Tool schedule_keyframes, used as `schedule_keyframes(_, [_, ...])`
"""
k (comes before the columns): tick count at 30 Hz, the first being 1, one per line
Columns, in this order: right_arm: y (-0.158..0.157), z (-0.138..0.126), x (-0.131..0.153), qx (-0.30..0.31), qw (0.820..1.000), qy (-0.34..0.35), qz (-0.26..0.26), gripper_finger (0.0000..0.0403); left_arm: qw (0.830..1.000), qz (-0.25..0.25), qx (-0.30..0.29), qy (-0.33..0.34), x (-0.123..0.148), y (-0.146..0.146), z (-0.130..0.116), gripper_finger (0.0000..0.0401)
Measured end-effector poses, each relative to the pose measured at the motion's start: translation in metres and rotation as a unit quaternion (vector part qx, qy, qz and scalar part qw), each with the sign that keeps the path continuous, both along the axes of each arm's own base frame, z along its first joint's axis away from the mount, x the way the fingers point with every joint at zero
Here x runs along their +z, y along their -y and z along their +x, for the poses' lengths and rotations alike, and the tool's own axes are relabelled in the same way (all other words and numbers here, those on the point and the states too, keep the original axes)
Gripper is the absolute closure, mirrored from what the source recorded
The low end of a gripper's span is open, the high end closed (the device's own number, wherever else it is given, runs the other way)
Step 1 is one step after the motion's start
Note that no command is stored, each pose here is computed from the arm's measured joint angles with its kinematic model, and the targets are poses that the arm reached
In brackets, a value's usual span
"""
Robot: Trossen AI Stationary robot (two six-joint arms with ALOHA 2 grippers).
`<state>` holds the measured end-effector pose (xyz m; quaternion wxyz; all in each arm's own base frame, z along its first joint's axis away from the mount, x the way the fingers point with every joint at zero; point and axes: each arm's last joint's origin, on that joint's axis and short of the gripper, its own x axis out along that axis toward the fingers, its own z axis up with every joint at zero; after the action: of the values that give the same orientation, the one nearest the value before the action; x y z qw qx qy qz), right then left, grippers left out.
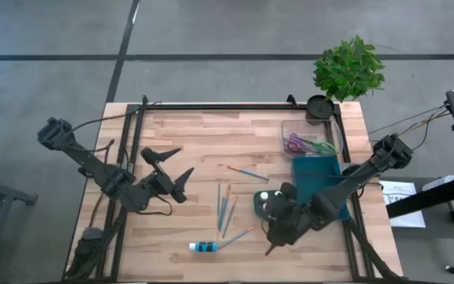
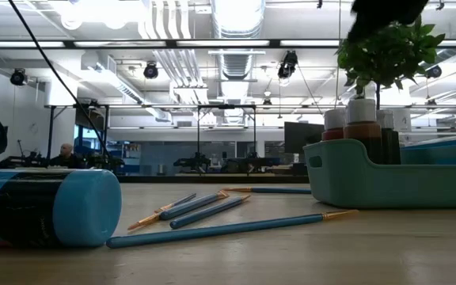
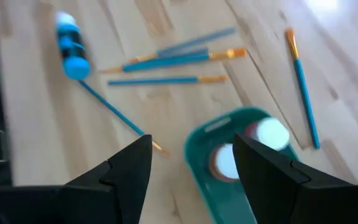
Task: Pick & Place Paint Supplies
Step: Put the blue paint bottle into the green bin
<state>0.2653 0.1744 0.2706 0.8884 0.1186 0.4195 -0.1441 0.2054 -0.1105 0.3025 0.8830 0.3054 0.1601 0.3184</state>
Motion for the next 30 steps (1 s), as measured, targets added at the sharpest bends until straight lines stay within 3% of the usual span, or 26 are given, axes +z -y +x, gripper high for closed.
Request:
schedule_keyframes(4, [-0.016,-0.006,0.019,0.028,0.999,0.04,-0.022,0.0181,0.998,-0.028,-0.053,-0.037,-0.011,0.0,-0.002,0.0041])
schedule_keyframes(9, [-0.03,-0.013,0.037,0.05,0.994,0.079,-0.049,0.0181,0.98,-0.114,-0.137,-0.084,-0.023,0.003,-0.004,0.0052])
schedule_keyframes(12, [-0.035,-0.017,0.043,0.058,0.993,0.089,-0.06,0.0181,0.949,-0.201,-0.204,-0.136,-0.031,0.007,-0.007,0.0077])
schedule_keyframes(15, [-0.036,-0.018,0.043,0.061,0.992,0.091,-0.061,0.0181,0.898,-0.295,-0.273,-0.178,-0.036,0.015,-0.009,0.0106])
schedule_keyframes(18, [-0.035,-0.018,0.041,0.061,0.992,0.088,-0.064,0.0181,0.864,-0.34,-0.313,-0.199,-0.043,0.03,-0.007,0.0129])
schedule_keyframes(22, [-0.035,-0.018,0.039,0.061,0.992,0.085,-0.067,0.0181,0.843,-0.361,-0.314,-0.247,-0.065,0.052,-0.006,0.0146])
schedule_keyframes(30, [-0.036,-0.018,0.043,0.063,0.992,0.09,-0.059,0.0181,0.837,-0.385,-0.234,-0.312,-0.124,0.078,0.01,0.0149])
